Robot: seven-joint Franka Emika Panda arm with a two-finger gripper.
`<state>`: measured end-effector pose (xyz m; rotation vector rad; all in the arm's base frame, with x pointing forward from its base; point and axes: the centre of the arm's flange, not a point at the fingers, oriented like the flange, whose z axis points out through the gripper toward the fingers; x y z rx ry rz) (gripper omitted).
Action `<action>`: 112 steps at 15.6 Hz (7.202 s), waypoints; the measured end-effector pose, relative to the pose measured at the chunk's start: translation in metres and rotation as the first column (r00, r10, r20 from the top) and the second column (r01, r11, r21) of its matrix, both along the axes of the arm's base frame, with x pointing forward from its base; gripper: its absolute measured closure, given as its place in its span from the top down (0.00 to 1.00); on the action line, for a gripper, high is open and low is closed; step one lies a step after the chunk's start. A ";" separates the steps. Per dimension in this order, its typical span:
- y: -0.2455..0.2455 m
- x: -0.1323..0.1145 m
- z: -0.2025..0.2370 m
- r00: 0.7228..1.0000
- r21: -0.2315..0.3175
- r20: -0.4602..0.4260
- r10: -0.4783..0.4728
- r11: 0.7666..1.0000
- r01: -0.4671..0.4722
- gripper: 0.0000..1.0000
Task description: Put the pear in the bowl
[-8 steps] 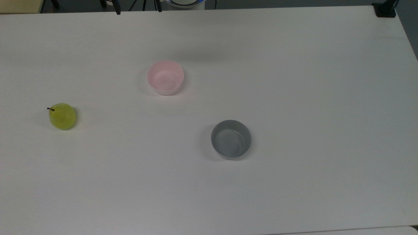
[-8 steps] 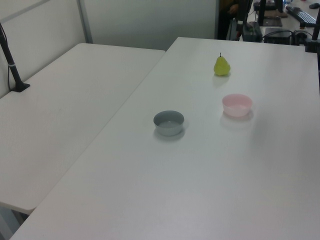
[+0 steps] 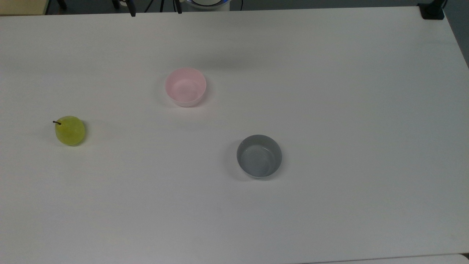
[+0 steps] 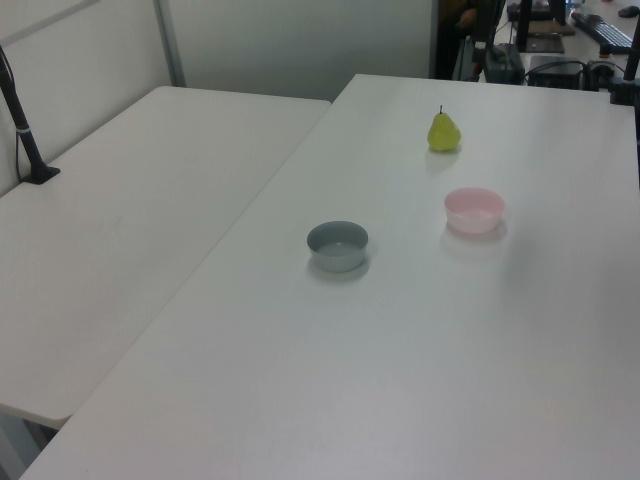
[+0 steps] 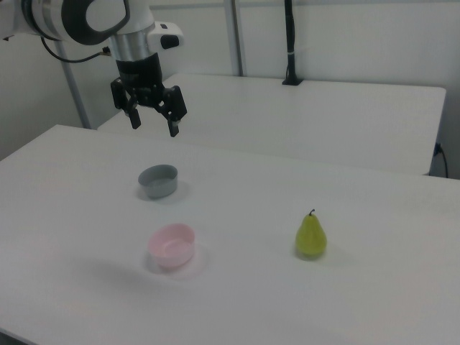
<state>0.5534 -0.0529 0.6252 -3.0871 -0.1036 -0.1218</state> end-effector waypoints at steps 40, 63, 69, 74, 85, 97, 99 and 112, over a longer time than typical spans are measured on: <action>-0.205 0.066 -0.147 0.994 -0.211 0.077 0.072 0.976 -0.054 1.00; -0.232 0.112 -0.284 0.983 -0.237 0.177 -0.058 0.966 0.099 0.88; -0.232 0.116 -0.276 0.979 -0.243 0.197 -0.052 0.965 0.101 0.56; -0.232 0.117 -0.275 0.979 -0.244 0.200 -0.052 0.965 0.101 0.56; -0.222 0.107 -0.216 0.981 -0.218 0.183 -0.057 0.971 0.098 0.56; -0.125 0.048 -0.051 0.996 -0.103 0.079 0.035 0.994 -0.027 0.55; -0.109 0.042 -0.039 0.996 -0.093 0.064 0.059 0.994 -0.053 0.55; 0.022 0.000 -0.008 0.990 -0.037 0.056 0.130 0.991 -0.128 0.55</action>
